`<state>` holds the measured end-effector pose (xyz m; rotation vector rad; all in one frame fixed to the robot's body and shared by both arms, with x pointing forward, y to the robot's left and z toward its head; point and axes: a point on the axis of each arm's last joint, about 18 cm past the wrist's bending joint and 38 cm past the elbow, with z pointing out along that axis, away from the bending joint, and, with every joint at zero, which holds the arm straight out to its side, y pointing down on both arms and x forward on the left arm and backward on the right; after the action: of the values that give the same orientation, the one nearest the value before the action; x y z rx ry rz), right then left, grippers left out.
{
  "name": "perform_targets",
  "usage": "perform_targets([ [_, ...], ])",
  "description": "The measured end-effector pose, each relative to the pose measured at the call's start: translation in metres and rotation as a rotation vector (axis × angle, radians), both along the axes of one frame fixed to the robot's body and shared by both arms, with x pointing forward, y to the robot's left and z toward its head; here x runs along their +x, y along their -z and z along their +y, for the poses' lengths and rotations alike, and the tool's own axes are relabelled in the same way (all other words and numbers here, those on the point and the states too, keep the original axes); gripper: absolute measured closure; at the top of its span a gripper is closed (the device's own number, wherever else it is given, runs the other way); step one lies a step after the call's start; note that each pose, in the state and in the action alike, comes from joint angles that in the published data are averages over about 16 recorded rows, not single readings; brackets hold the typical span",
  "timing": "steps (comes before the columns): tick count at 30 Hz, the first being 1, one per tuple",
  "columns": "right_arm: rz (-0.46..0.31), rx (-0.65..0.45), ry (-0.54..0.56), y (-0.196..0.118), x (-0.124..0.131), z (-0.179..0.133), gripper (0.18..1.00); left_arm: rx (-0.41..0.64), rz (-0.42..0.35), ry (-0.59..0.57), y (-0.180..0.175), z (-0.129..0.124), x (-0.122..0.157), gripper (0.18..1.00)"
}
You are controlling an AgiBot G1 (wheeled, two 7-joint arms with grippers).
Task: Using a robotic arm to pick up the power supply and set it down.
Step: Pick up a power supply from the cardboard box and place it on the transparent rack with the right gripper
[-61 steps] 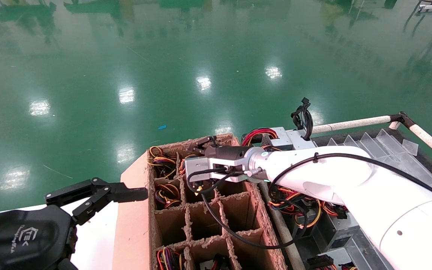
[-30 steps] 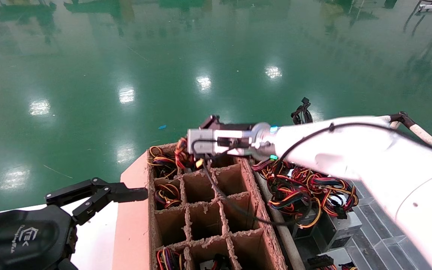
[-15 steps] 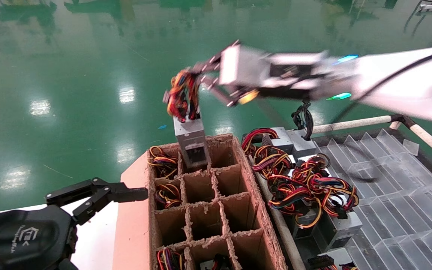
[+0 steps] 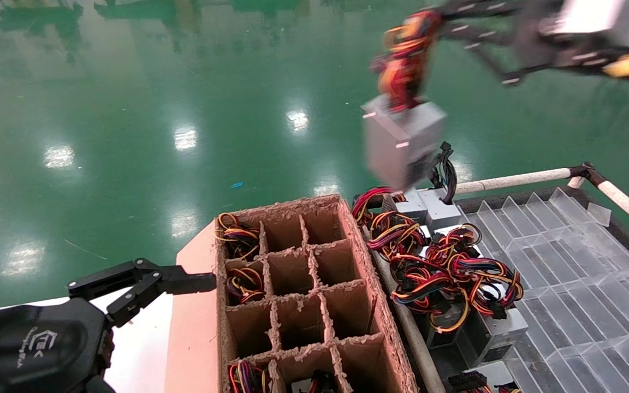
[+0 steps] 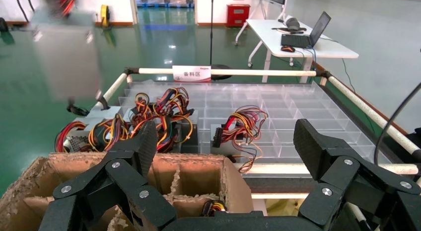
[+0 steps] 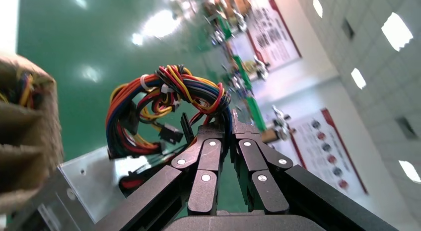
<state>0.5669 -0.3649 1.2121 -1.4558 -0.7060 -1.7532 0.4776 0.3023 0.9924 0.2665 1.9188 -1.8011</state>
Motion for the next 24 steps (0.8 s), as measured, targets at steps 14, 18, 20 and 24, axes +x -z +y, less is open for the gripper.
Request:
perform_targets([
  [14, 0.078, 0.159, 0.207, 0.039, -0.082, -0.148, 0.983, 0.000, 0.000, 0.000, 0.000, 0.000, 0.000, 0.184],
  [18, 0.145, 0.209, 0.252, 0.061, -0.097, -0.175, 0.983, 0.000, 0.000, 0.000, 0.000, 0.000, 0.000, 0.184],
  [20, 0.181, 0.232, 0.271, 0.073, -0.103, -0.186, 0.984, 0.000, 0.000, 0.000, 0.000, 0.000, 0.000, 0.184],
  [24, 0.255, 0.268, 0.304, 0.097, -0.112, -0.203, 0.984, 0.000, 0.000, 0.000, 0.000, 0.000, 0.000, 0.184],
])
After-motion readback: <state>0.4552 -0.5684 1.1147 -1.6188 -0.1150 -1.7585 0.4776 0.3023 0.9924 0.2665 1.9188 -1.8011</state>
